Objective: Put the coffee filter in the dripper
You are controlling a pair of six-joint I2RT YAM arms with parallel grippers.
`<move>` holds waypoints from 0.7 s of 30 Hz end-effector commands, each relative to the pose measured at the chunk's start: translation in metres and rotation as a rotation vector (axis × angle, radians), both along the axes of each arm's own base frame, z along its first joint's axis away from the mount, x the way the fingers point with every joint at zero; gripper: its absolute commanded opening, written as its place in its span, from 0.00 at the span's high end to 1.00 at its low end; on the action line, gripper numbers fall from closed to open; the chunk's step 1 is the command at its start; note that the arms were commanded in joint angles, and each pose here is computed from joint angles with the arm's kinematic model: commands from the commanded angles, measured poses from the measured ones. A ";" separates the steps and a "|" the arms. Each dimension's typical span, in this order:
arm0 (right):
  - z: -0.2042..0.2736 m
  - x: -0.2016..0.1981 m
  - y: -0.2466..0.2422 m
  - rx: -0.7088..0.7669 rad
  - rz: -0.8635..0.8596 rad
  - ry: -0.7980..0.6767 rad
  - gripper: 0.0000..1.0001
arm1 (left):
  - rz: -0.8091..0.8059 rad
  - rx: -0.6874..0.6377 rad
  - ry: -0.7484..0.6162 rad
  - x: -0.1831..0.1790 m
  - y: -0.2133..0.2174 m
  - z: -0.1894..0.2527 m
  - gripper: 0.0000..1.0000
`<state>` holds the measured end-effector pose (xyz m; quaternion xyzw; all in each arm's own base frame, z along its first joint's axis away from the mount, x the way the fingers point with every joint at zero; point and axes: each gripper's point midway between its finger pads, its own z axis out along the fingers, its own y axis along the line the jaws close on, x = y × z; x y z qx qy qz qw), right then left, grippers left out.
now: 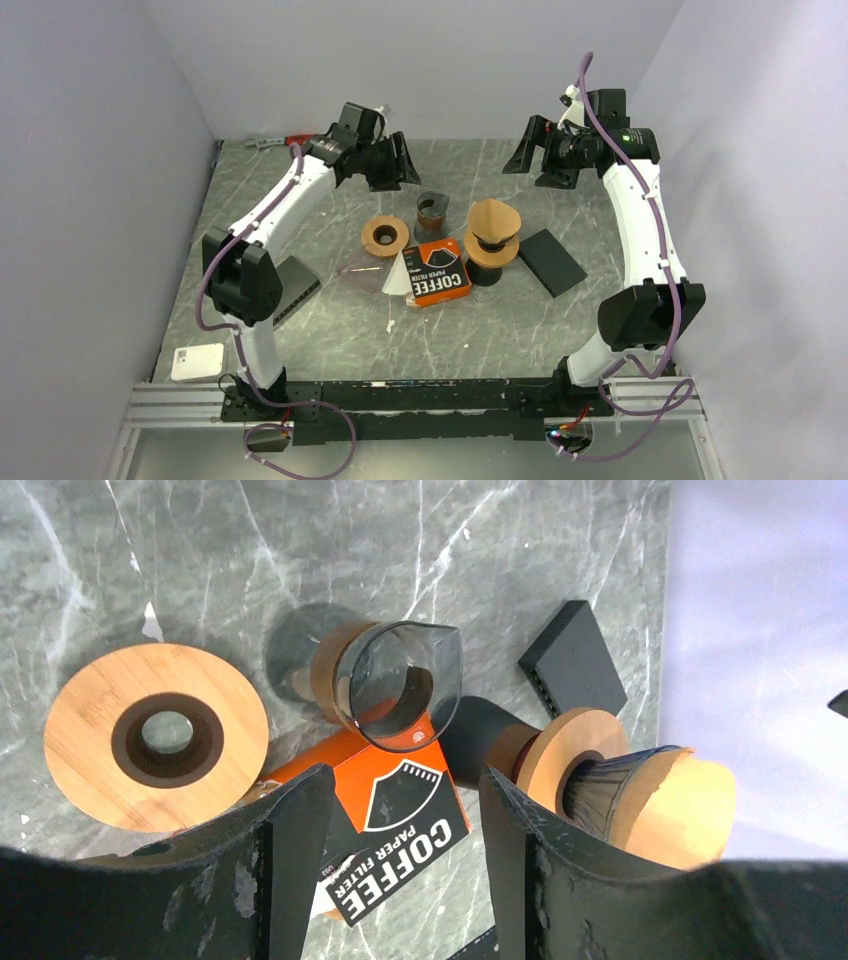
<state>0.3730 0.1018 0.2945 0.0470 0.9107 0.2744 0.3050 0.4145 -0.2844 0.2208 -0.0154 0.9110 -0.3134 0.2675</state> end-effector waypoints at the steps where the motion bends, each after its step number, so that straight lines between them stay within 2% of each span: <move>1: 0.023 0.003 -0.006 -0.021 -0.023 -0.077 0.05 | 0.026 0.015 -0.083 0.010 0.017 0.016 0.38; 9: 0.024 0.008 -0.009 -0.009 -0.036 -0.079 0.04 | 0.051 0.271 0.041 -0.002 0.069 -0.051 0.34; 11: 0.025 0.009 -0.009 -0.006 -0.035 -0.079 0.02 | 0.046 0.334 0.074 -0.005 0.081 -0.069 0.30; 21: 0.022 0.012 -0.008 -0.003 -0.010 -0.070 0.01 | 0.042 0.404 0.284 -0.010 0.099 -0.144 0.29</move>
